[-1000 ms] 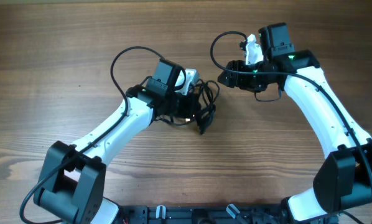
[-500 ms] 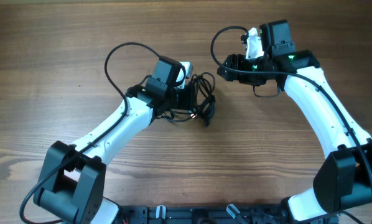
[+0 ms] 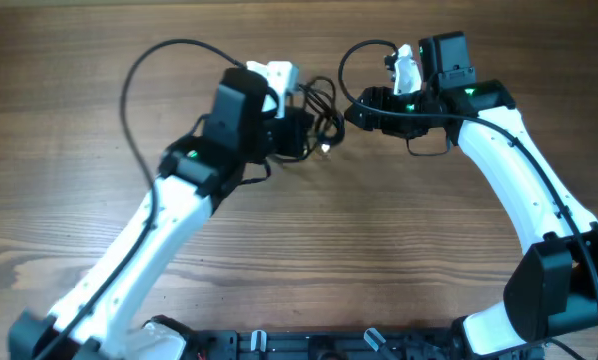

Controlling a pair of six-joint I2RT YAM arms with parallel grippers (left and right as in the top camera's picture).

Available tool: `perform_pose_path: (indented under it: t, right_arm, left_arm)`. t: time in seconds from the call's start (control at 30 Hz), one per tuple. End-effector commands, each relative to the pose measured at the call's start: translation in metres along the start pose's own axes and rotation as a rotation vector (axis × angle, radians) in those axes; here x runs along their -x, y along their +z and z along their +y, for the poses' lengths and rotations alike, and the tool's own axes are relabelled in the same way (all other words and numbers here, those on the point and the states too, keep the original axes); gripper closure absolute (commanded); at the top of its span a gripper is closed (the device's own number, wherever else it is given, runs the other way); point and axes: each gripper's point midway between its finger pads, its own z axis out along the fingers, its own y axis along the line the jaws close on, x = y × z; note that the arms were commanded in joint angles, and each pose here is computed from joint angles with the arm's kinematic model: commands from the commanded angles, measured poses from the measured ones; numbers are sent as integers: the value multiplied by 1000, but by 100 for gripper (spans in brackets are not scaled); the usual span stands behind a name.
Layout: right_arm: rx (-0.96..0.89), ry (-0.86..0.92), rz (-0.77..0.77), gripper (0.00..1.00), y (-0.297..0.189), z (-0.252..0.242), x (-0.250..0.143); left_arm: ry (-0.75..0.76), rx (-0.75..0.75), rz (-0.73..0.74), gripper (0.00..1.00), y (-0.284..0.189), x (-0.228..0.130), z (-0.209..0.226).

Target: Untangle cables

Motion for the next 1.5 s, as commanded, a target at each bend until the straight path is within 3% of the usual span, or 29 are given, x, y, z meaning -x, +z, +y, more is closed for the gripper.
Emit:
perform_pose_path:
  t: [0.0, 0.27, 0.37, 0.5, 0.73, 0.77, 0.87, 0.93, 1.0, 1.33, 1.47]
  right_arm:
    - [100, -3, 25, 34, 0, 16, -2]
    - [310, -107, 63, 34, 1, 67, -11]
    - [264, -76, 74, 35, 13, 76, -18]
    - [207, 2, 52, 43, 23, 79, -16]
    - [162, 8, 40, 51, 52, 77, -14]
    - [165, 6, 40, 54, 56, 77, -14]
    - [95, 91, 41, 80, 74, 57, -12]
    - [71, 117, 59, 91, 83, 45, -14]
    - [52, 142, 80, 96, 90, 34, -17]
    - [-21, 255, 133, 96, 110, -10, -27]
    - [-67, 282, 123, 96, 108, -26, -27]
  left_arm:
    - [-104, 6, -62, 96, -35, 18, 2]
    - [-228, -21, -50, 96, -52, 18, 8]
    - [-232, -16, -42, 96, -52, 16, 9]
    - [-232, -23, -38, 96, -52, 15, 8]
    - [-210, -153, -2, 96, -54, 14, -16]
    - [-202, -184, 0, 96, -55, 15, -21]
    - [-98, -342, -4, 96, -65, 20, -50]
    - [-61, -397, -42, 96, -76, 29, -61]
    - [-28, -415, -110, 96, -94, 42, -66]
    - [116, -402, -476, 96, -214, 81, -77]
    - [120, -303, -621, 96, -250, 91, -66]
